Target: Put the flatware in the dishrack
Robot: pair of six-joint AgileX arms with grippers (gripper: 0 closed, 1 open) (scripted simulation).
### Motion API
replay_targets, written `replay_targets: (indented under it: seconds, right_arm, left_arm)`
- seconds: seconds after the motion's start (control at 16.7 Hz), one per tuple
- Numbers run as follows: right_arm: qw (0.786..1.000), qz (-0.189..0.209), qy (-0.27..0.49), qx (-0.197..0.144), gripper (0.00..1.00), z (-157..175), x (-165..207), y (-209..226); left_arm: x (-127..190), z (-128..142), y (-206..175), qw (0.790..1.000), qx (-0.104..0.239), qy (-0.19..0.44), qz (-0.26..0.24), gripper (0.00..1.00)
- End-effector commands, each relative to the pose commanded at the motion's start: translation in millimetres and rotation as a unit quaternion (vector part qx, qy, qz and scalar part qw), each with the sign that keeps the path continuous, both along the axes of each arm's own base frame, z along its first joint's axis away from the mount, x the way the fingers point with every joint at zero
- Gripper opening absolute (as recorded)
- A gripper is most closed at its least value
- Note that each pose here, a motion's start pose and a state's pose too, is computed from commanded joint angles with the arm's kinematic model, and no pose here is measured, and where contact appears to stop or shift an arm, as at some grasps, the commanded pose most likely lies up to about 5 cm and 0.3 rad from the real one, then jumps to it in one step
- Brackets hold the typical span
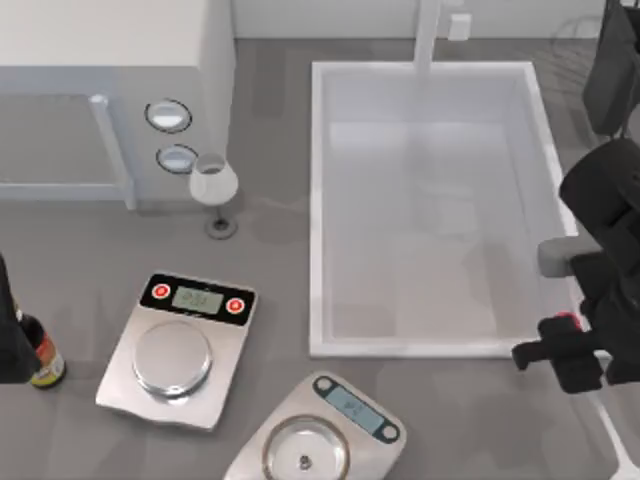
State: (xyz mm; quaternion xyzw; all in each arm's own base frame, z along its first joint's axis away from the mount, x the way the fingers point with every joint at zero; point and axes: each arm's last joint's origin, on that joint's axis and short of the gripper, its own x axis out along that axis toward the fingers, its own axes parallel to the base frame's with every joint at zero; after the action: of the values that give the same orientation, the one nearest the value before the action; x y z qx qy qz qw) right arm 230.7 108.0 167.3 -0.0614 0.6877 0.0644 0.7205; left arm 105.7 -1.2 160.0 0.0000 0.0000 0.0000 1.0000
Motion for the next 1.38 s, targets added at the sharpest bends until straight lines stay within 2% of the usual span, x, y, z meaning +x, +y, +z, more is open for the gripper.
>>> replay_targets:
  seconds: [0.3, 0.54, 0.66, 0.96, 1.14, 1.38]
  right_arm:
    - [1.000, -0.001, 0.026, -0.012, 0.00, 83.3, -3.0, -1.6]
    - [1.000, -0.001, 0.009, -0.003, 0.00, 137.3, -16.2, -8.6]
    - [1.000, -0.001, 0.003, -0.001, 0.00, 147.1, -20.1, -10.8]
    - [1.000, 0.000, 0.004, 0.000, 0.00, 146.1, -19.7, -9.7]
    - [0.999, -0.018, -0.027, 0.030, 0.00, 150.3, -14.0, -19.5]
    - [0.982, -0.072, -0.133, 0.109, 0.00, 161.8, 2.7, -54.8]
  left_arm:
    - [0.0, 0.0, 0.0, 1.000, 0.000, 0.000, 0.000, 1.00]
    - [0.0, 0.0, 0.0, 1.000, 0.000, 0.000, 0.000, 1.00]
    - [0.0, 0.0, 0.0, 1.000, 0.000, 0.000, 0.000, 1.00]
    - [0.0, 0.0, 0.0, 1.000, 0.000, 0.000, 0.000, 1.00]
    - [0.0, 0.0, 0.0, 1.000, 0.000, 0.000, 0.000, 1.00]
    - [0.0, 0.0, 0.0, 1.000, 0.000, 0.000, 0.000, 1.00]
